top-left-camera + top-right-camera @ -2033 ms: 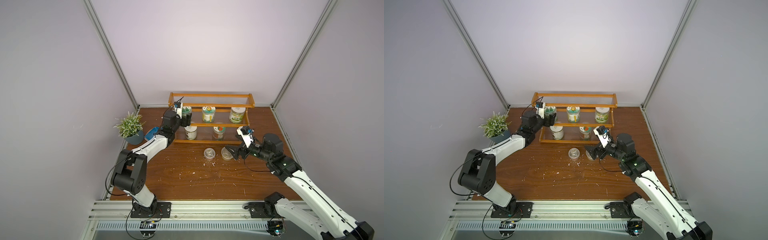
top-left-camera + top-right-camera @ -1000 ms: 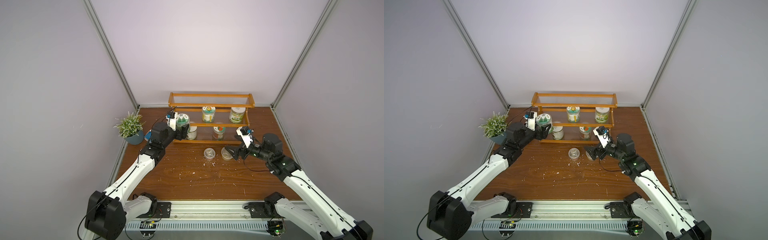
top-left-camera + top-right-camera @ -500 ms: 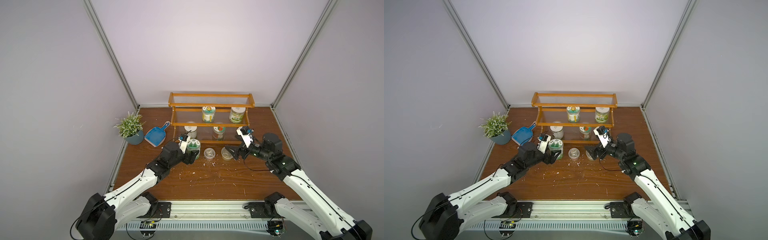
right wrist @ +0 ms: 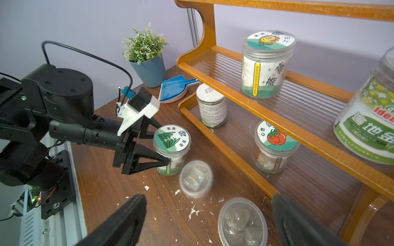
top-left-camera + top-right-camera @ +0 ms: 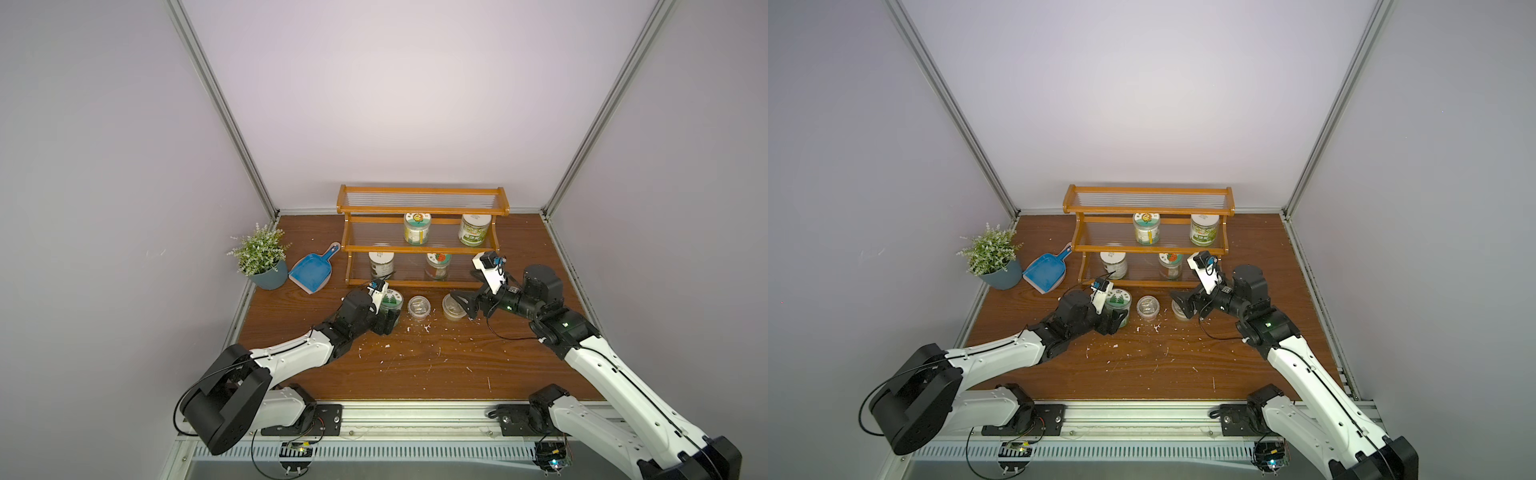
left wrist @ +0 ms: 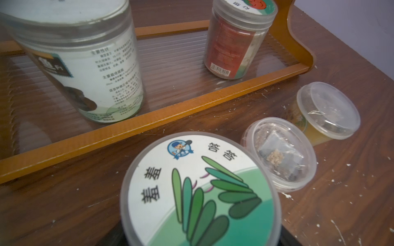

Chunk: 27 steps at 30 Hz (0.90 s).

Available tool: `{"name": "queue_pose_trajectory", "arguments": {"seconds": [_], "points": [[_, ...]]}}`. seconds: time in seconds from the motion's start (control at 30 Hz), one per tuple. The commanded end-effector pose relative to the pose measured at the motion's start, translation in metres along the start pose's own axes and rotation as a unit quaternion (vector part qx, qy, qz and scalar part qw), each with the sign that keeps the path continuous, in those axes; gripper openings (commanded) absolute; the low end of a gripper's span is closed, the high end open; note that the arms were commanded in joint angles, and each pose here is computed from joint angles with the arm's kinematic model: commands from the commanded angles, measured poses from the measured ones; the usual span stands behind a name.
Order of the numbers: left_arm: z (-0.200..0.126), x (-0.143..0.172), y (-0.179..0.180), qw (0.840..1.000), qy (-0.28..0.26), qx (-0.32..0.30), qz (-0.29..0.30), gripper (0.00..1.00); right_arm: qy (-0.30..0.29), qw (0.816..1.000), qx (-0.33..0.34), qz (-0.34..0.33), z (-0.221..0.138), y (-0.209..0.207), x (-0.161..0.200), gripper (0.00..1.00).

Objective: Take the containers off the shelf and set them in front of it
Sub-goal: Place the container at the center of the board.

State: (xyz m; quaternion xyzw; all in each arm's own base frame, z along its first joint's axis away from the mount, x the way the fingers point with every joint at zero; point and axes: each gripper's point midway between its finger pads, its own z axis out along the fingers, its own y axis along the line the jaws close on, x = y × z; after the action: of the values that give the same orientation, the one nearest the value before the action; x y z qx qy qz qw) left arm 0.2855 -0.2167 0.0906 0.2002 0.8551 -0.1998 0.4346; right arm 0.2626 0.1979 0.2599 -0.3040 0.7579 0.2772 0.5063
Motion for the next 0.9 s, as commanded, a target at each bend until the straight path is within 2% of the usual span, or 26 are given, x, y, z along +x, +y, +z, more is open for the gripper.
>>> {"name": "queue_pose_trajectory", "arguments": {"seconds": [0.0,0.23,0.53,0.87], "points": [[0.000,-0.024,0.000,0.999,-0.048,-0.011,0.014,0.82,-0.020,1.000,-0.007,-0.015,-0.001,0.001,-0.014,0.99],[0.000,-0.010,0.017,0.998,-0.023,-0.055,0.016,0.85,-0.015,1.000,-0.007,-0.012,0.001,-0.001,-0.010,0.99],[-0.003,-0.004,0.011,0.999,-0.018,-0.036,-0.005,0.93,-0.015,1.000,-0.005,-0.011,0.003,-0.004,-0.010,0.99],[-0.008,0.003,0.020,0.998,-0.005,-0.060,-0.011,0.95,-0.017,1.000,-0.007,-0.009,0.003,-0.003,-0.010,0.99]]}}
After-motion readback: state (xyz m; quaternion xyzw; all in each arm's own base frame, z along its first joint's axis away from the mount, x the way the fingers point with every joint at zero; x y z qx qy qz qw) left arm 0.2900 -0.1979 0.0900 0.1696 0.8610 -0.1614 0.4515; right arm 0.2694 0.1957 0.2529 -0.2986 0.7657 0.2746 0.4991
